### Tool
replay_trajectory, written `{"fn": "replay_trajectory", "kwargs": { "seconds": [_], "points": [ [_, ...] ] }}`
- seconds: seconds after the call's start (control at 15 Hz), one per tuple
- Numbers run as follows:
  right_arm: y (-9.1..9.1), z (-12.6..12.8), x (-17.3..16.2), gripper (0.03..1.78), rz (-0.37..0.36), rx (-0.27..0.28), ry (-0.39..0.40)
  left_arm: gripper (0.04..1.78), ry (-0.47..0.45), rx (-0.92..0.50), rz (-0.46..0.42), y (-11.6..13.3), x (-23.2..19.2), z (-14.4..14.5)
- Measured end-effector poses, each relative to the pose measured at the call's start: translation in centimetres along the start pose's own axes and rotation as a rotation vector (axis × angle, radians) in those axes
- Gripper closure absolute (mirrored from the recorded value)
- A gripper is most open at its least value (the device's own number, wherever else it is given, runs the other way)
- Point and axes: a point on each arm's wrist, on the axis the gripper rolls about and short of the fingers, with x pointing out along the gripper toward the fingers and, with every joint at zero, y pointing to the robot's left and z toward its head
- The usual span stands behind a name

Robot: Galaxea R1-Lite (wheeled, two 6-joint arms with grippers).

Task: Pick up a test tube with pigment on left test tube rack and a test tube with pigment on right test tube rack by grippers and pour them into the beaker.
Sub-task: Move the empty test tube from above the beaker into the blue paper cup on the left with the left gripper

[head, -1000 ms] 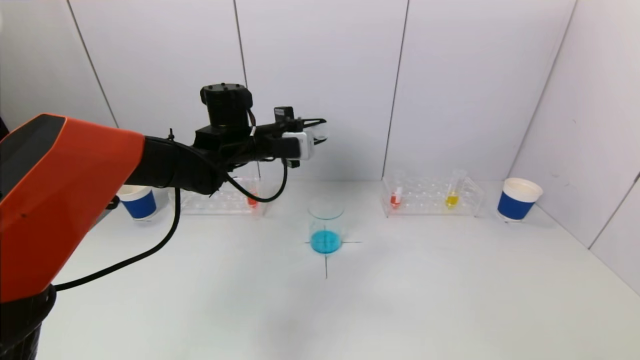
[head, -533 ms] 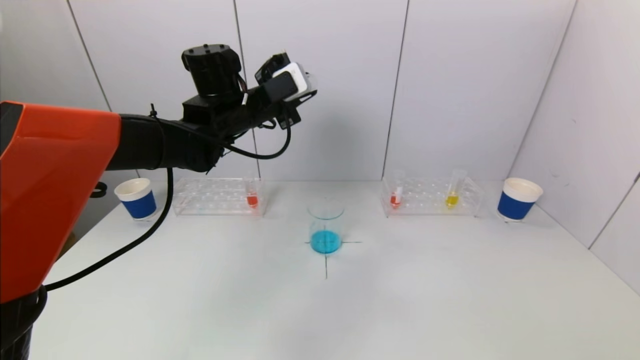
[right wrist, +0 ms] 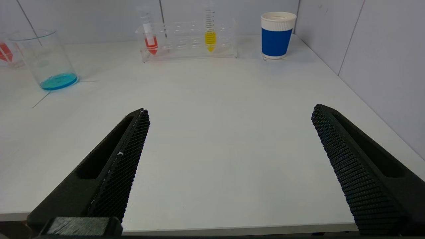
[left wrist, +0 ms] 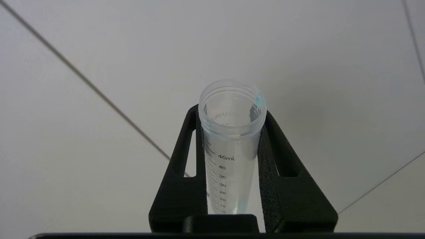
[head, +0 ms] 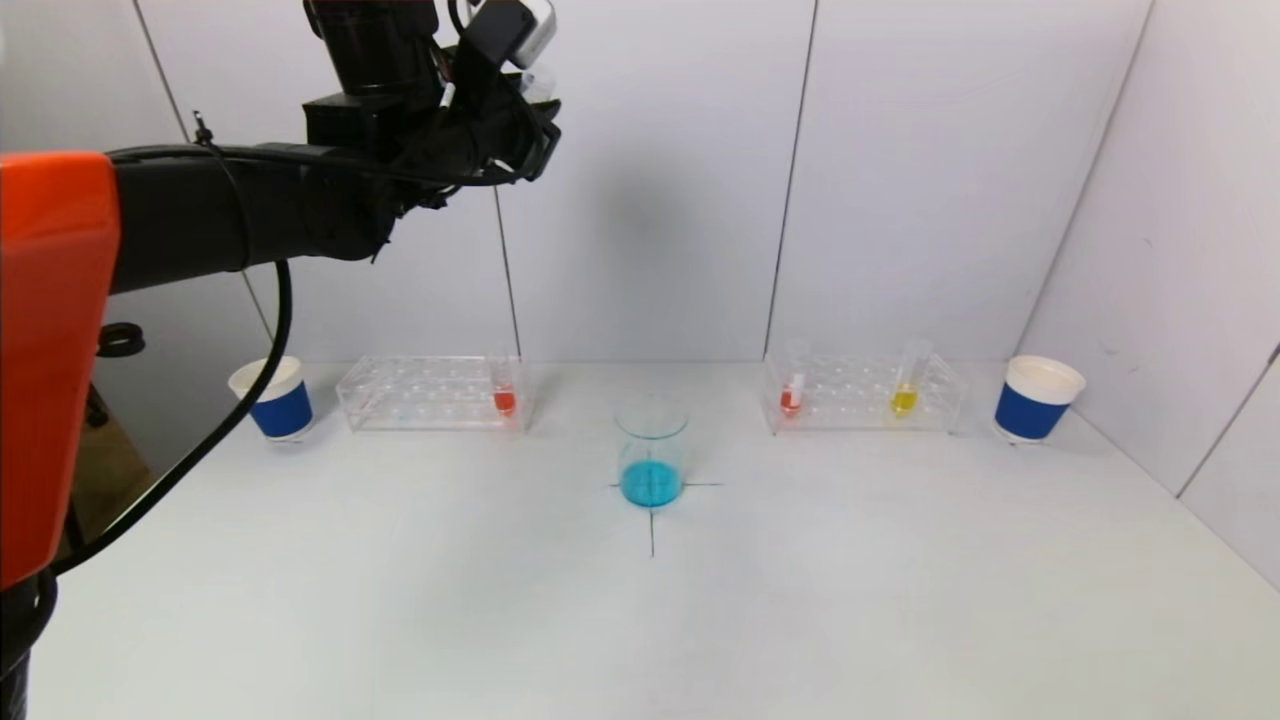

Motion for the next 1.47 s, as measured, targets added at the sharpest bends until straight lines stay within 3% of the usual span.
{"fn": "replay_trajectory", "kwargs": {
  "seconds": [0.27,0.6,0.87,1.47],
  "points": [
    [0.0,0.0,0.0,0.04,0.000,0.000,0.000,1.37,0.173,-0.103,0.073,3.2,-1.8,-0.3],
    [0.0,0.0,0.0,0.04,0.000,0.000,0.000,1.37,0.271,-0.245,0.293,5.4,-2.6,-0.9],
    [0.0,0.0,0.0,0.04,0.000,0.000,0.000,1.37,0.374,-0.260,0.349,7.7,-3.4,-2.9],
    [0.0,0.0,0.0,0.04,0.000,0.000,0.000,1.37,0.474,-0.318,0.540,13.4,-5.6,-7.5]
  ]
}}
